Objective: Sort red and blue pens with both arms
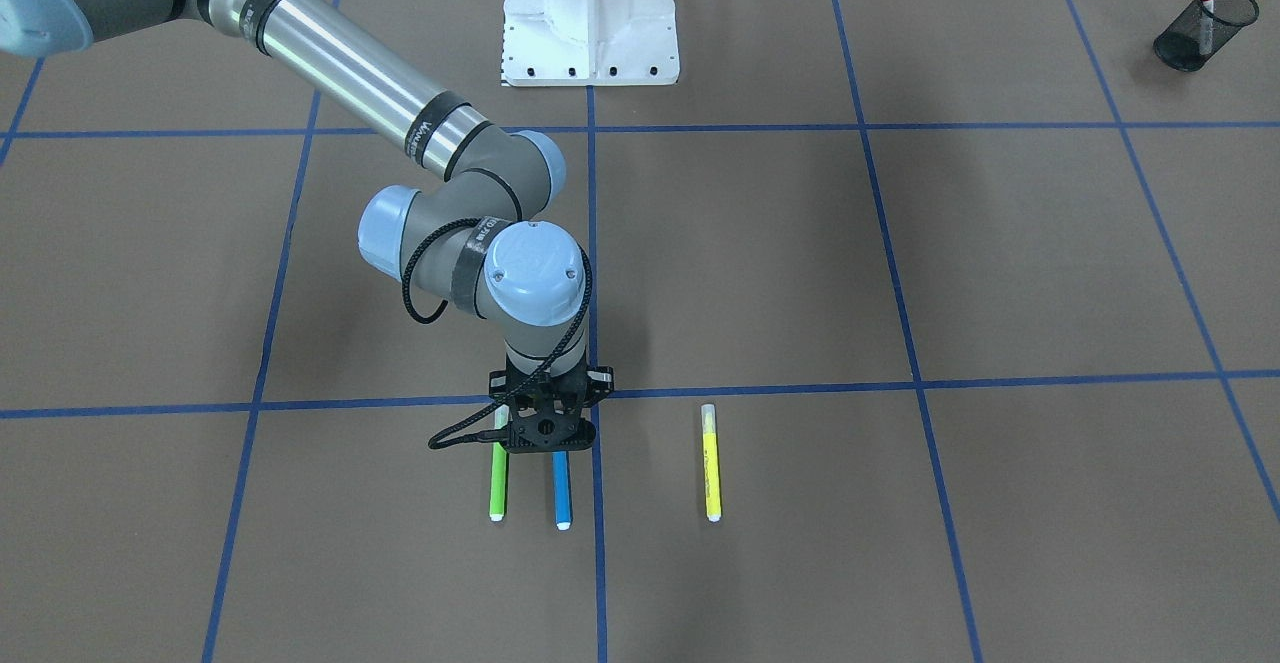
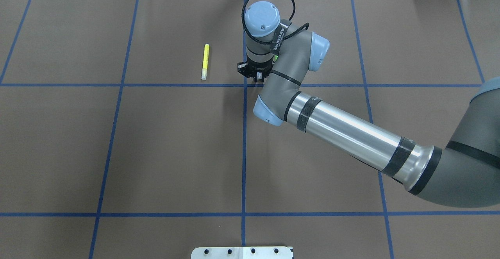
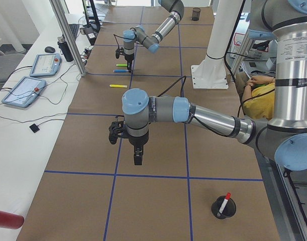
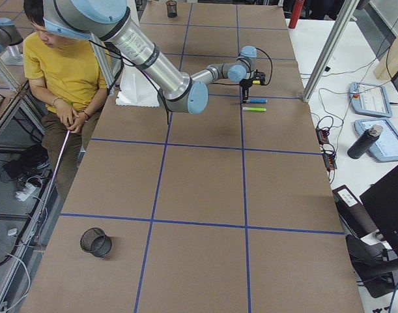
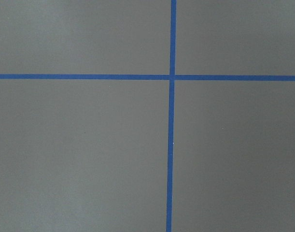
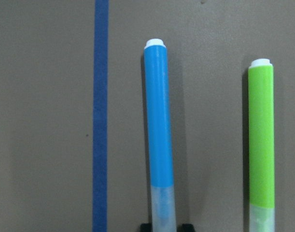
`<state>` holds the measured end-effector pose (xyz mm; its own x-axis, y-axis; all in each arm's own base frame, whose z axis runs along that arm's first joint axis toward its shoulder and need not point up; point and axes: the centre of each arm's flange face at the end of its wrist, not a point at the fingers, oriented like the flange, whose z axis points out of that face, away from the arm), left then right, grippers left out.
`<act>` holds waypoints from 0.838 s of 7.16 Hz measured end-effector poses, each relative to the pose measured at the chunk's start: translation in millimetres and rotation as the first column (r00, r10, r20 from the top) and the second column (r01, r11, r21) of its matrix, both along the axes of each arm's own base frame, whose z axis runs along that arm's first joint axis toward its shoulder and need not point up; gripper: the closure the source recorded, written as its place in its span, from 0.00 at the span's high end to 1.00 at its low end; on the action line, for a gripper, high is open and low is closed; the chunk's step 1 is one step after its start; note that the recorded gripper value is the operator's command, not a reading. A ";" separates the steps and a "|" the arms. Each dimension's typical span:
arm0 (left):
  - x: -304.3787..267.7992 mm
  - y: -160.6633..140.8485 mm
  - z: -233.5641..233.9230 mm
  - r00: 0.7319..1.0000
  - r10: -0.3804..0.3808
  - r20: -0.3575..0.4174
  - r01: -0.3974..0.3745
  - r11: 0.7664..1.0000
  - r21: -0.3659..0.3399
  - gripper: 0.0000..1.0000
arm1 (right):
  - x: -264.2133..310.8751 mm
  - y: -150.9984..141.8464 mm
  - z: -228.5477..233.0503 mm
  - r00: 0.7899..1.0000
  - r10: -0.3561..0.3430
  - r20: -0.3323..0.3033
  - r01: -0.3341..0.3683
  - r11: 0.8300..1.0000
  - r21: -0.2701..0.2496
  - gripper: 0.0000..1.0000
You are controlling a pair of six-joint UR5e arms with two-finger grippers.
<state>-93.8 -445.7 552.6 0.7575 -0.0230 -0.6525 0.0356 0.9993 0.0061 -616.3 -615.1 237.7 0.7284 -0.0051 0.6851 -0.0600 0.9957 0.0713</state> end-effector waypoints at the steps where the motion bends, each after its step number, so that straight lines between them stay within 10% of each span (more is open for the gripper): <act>1: 0.0 0.0 0.0 1.000 0.000 0.000 0.000 1.000 0.000 1.00 | -0.2 -0.2 -1.7 1.000 0.000 0.001 0.000 1.000 0.001 0.02; 6: 0.0 0.1 0.7 1.000 0.000 0.000 0.000 1.000 -0.002 1.00 | 17.6 -9.3 -48.9 0.998 0.043 0.047 -0.043 0.999 0.004 0.00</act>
<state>-93.8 -445.5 553.3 0.7576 -0.0242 -0.6523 0.0359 0.9993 0.0045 -598.7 -624.4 188.8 0.6954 0.0219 0.7183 -0.1064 0.9917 0.0728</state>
